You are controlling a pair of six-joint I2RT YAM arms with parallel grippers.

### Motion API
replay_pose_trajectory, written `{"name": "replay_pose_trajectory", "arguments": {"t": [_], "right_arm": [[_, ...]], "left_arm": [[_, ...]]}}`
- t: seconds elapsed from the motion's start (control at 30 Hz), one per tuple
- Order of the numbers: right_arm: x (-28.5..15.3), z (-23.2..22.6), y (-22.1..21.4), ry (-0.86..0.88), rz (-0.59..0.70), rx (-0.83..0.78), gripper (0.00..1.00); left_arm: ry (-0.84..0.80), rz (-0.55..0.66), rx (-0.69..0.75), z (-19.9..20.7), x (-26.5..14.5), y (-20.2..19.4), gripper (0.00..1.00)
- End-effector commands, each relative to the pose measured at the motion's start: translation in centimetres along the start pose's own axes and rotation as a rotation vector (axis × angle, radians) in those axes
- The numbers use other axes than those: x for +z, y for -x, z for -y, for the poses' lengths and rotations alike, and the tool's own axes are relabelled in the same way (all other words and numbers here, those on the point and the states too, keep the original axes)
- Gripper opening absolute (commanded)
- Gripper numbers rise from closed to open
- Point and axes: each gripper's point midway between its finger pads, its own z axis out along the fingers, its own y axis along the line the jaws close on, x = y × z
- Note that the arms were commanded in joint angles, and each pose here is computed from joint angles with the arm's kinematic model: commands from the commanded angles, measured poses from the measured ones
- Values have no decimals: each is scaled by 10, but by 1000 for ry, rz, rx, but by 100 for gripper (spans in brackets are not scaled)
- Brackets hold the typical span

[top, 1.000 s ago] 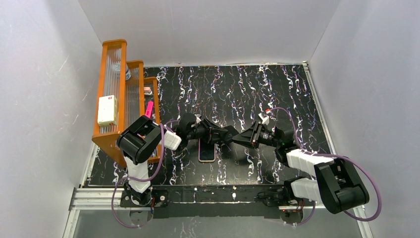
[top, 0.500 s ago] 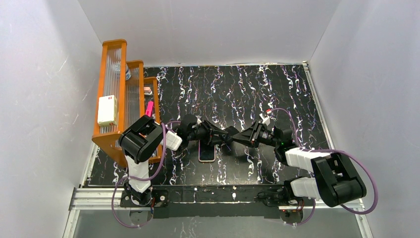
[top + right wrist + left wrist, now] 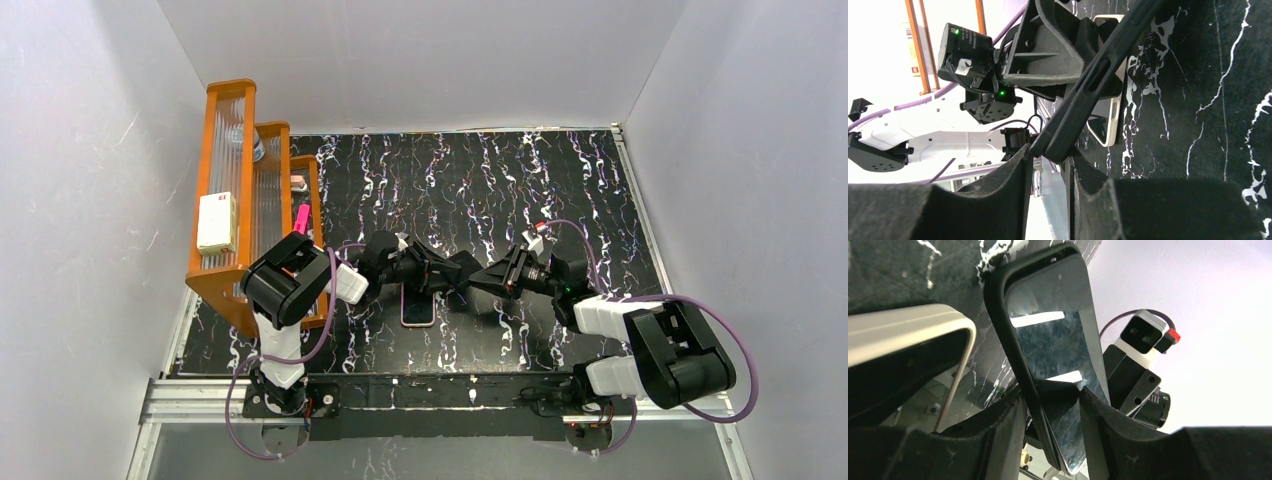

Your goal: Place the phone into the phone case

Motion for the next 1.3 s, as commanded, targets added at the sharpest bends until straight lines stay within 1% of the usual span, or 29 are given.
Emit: {"name": "replay_pose_trajectory", "arguments": {"t": [0.0, 0.2, 0.27, 0.4, 0.47, 0.6, 0.67, 0.77, 0.83, 0.87, 0.9, 0.93, 0.97, 1.03, 1.1, 1.27], "right_arm": [[2, 22, 9, -82, 68, 13, 16], [3, 29, 9, -99, 69, 39, 12], [4, 27, 8, -81, 62, 38, 11], [4, 19, 9, -55, 60, 12, 13], [3, 21, 9, -69, 65, 6, 13], [1, 23, 10, -84, 78, -3, 14], [2, 21, 10, -80, 74, 1, 17], [1, 19, 9, -73, 70, 5, 26], [0, 18, 9, -81, 69, -3, 36], [-1, 22, 8, -104, 65, -4, 44], [-2, 24, 8, -123, 69, -8, 48], [-4, 27, 8, -143, 73, -10, 56], [-6, 30, 7, -163, 79, -11, 61], [-10, 36, 5, -199, 84, -14, 68], [-14, 42, 2, -234, 80, -18, 72], [-23, 45, 0, -280, 89, -68, 73]], "left_arm": [[34, -50, -5, -11, 3, -12, 41], [32, -50, -11, -11, 5, -11, 44], [31, -52, -9, -11, 5, -11, 41], [25, -53, -6, -10, 5, -12, 27], [19, -53, 0, -9, 5, -12, 23], [12, -49, 9, -6, 5, -12, 19], [7, -52, 13, -5, 5, -13, 17], [1, -54, 21, -3, 6, -12, 16], [2, -61, 31, -3, 7, -13, 16], [2, -65, 46, -4, 7, -14, 16], [4, -72, 55, -5, 7, -14, 16], [7, -80, 64, -7, 7, -15, 16], [12, -89, 71, -10, 7, -16, 15], [18, -107, 87, -13, 6, -19, 15], [24, -120, 98, -17, 4, -21, 15], [30, -141, 121, -21, 0, -27, 15]]}}
